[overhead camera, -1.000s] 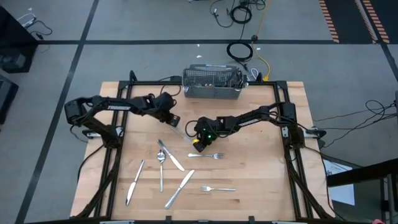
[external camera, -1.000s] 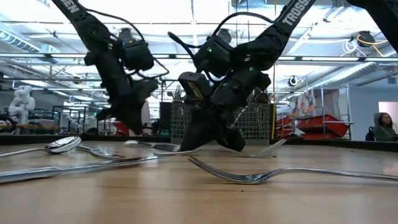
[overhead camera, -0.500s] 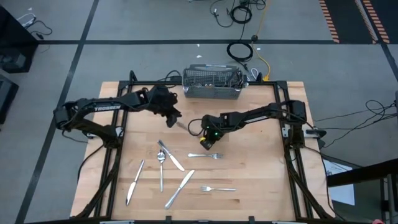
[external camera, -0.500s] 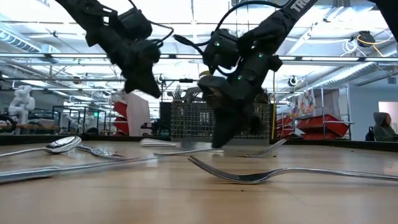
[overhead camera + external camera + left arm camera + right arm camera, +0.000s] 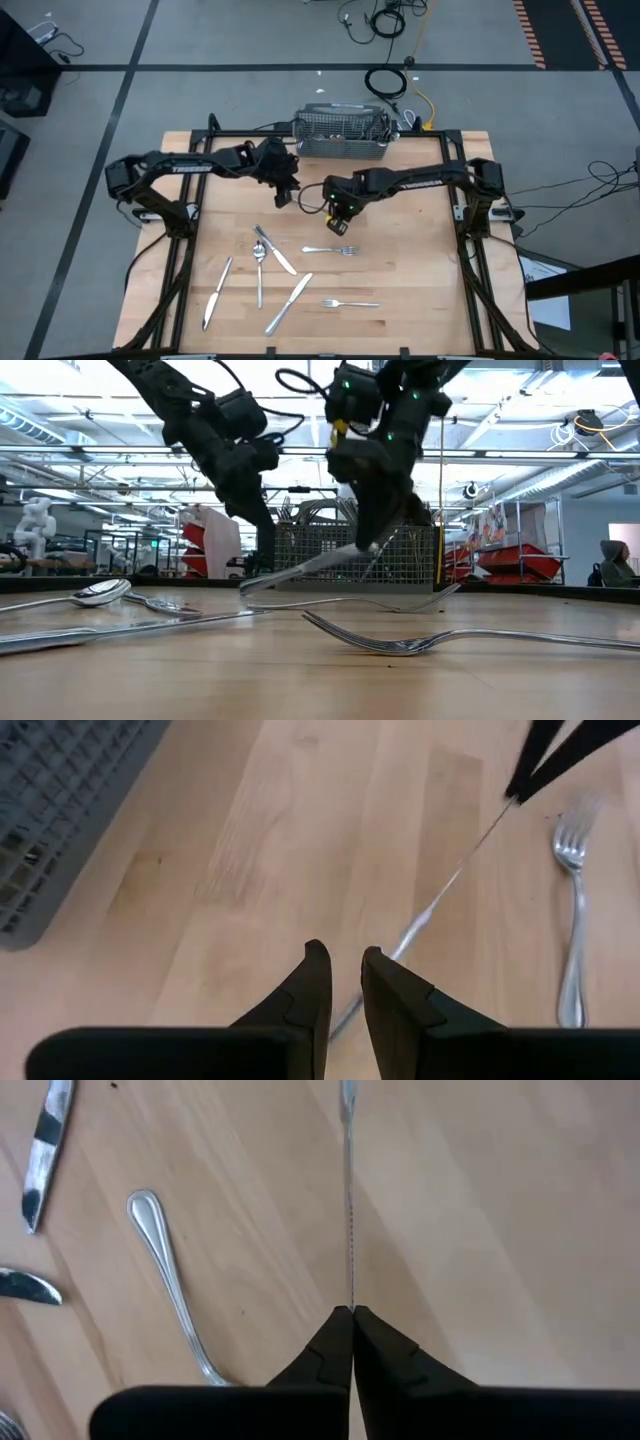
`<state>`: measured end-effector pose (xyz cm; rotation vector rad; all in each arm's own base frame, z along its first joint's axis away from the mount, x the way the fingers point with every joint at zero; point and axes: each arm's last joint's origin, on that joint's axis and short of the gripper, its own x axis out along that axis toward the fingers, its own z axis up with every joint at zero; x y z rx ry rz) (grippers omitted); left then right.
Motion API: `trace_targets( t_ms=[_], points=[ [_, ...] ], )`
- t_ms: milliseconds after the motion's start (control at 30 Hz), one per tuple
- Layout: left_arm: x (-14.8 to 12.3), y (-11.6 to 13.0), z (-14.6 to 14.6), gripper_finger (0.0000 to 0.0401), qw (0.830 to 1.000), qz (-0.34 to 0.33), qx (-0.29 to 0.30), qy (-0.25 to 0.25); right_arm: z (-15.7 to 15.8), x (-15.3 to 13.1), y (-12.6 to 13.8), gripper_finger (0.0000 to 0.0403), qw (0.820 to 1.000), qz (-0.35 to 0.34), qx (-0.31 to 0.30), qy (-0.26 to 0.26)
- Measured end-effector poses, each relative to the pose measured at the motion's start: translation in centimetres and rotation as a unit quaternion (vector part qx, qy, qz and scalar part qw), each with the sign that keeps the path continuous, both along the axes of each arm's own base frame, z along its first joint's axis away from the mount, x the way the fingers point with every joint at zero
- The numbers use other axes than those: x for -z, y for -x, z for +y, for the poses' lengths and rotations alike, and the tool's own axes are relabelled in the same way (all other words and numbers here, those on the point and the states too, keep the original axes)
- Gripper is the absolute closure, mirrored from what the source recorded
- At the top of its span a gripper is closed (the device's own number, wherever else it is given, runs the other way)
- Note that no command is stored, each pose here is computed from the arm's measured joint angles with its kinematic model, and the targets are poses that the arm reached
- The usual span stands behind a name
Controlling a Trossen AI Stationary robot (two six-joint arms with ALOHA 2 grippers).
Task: Sort silverware
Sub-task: Put the silver table knife into the silverware organizer
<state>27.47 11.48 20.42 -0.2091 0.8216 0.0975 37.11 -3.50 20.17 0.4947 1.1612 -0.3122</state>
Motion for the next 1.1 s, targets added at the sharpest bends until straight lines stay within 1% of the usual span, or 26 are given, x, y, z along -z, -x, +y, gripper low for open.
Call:
trace_targets(
  t_ms=[133, 233, 300, 400, 467, 567, 767, 867, 967, 1100],
  points=[
    [0.0, -0.3, 0.1, 0.0335, 1.000, 0.000, -0.003, 0.002, -0.1, -2.1, -0.1, 0.0402, 0.999, 0.025, -0.011, 0.027],
    [-0.1, -0.4, 0.1, 0.0335, 1.000, -0.012, 0.004, 0.006, -0.2, -3.1, -0.2, 0.0402, 0.999, 0.022, -0.018, 0.037],
    [-0.4, -0.7, 0.1, 0.0335, 0.999, -0.035, 0.023, 0.008, -0.2, -3.3, -0.4, 0.0402, 0.999, 0.014, -0.018, 0.038],
    [-0.7, -1.0, -0.1, 0.0335, 0.996, -0.062, 0.066, 0.006, -0.3, -3.4, -0.5, 0.0402, 0.999, 0.009, -0.017, 0.038],
    [-0.6, -1.2, -0.2, 0.0329, 0.993, -0.076, 0.088, 0.014, -0.3, -3.4, -0.5, 0.0402, 0.999, 0.009, -0.015, 0.037],
    [0.0, -1.3, -0.4, 0.0302, 0.993, -0.061, 0.097, 0.032, -0.2, -3.4, -0.5, 0.0402, 0.999, 0.009, -0.015, 0.036],
    [1.3, -2.3, -0.8, 0.0225, 0.995, -0.043, 0.090, 0.006, -0.2, -3.4, -0.5, 0.0403, 0.999, 0.009, -0.018, 0.036],
    [2.0, -2.9, -1.1, 0.0195, 0.995, -0.043, 0.093, 0.001, -0.2, -3.4, -0.5, 0.0403, 0.999, 0.009, -0.024, 0.038],
    [2.5, -3.3, -1.6, 0.0179, 0.994, -0.039, 0.099, 0.005, -0.2, -3.4, -0.5, 0.0403, 0.999, 0.009, -0.028, 0.039],
    [2.8, -3.9, -2.1, 0.0175, 0.993, -0.043, 0.110, 0.003, -0.2, -3.5, -0.5, 0.0403, 0.999, 0.008, -0.031, 0.040]
  ],
)
